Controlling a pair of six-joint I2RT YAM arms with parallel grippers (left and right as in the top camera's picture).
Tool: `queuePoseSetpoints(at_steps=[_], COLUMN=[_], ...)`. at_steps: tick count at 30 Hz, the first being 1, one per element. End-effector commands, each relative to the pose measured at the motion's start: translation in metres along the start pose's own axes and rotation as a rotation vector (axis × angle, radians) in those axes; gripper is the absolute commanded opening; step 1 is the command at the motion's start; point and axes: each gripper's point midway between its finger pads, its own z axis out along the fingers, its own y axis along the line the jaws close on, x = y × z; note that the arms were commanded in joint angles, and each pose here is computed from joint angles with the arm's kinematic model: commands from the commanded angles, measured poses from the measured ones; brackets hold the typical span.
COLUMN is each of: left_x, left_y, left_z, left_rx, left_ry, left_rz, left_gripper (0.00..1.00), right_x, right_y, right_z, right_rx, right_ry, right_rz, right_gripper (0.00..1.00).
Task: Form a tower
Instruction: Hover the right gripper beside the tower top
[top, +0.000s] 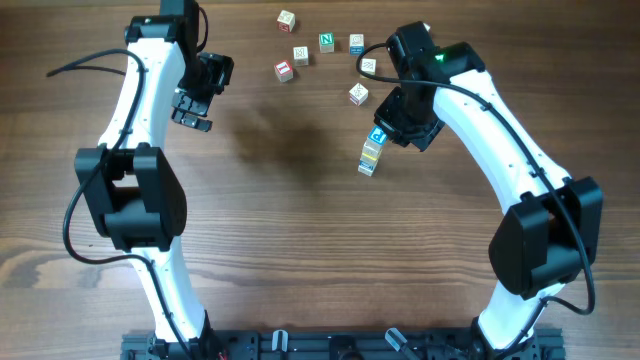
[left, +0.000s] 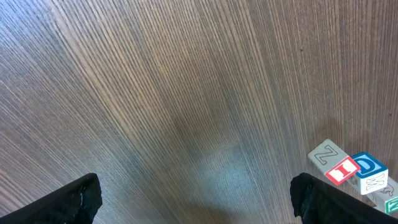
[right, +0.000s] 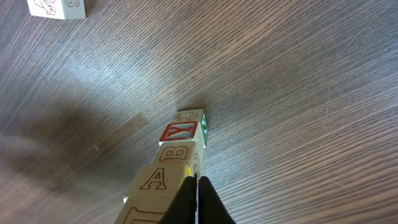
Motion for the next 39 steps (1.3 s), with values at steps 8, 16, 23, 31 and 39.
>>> queuePoseSetpoints(at_steps=[8, 16, 23, 31, 39], left_x=[-0.002, -0.002, -0.002, -0.002, -0.002], left_y=[0.0, 0.0, 0.0, 0.0, 0.0], left_z=[-0.012, -0.012, -0.012, -0.012, -0.012], left_rx=[0.02, 0.02, 0.02, 0.02, 0.02], left_ry=[-0.018, -0.018, -0.018, -0.018, -0.018], left_rz=[0.01, 0.01, 0.01, 0.01, 0.01], left_gripper=[1.0, 1.0, 1.0, 1.0, 1.0], right_x=[0.0, -0.002, 0.005, 0.008, 0.008], right_y=[-0.007, -0.009, -0.004, -0.001, -0.001], right_z=[0.007, 0.007, 0.007, 0.007, 0.007], right_rx=[0.039, 0.046, 0.019, 0.007, 0.007], right_ry=[0.008, -0.006, 0.036, 0.054, 0.054], right_rz=[0.01, 0.074, 0.073, 0.073, 0.074], right_gripper=[0.04, 0.04, 0.04, 0.04, 0.04])
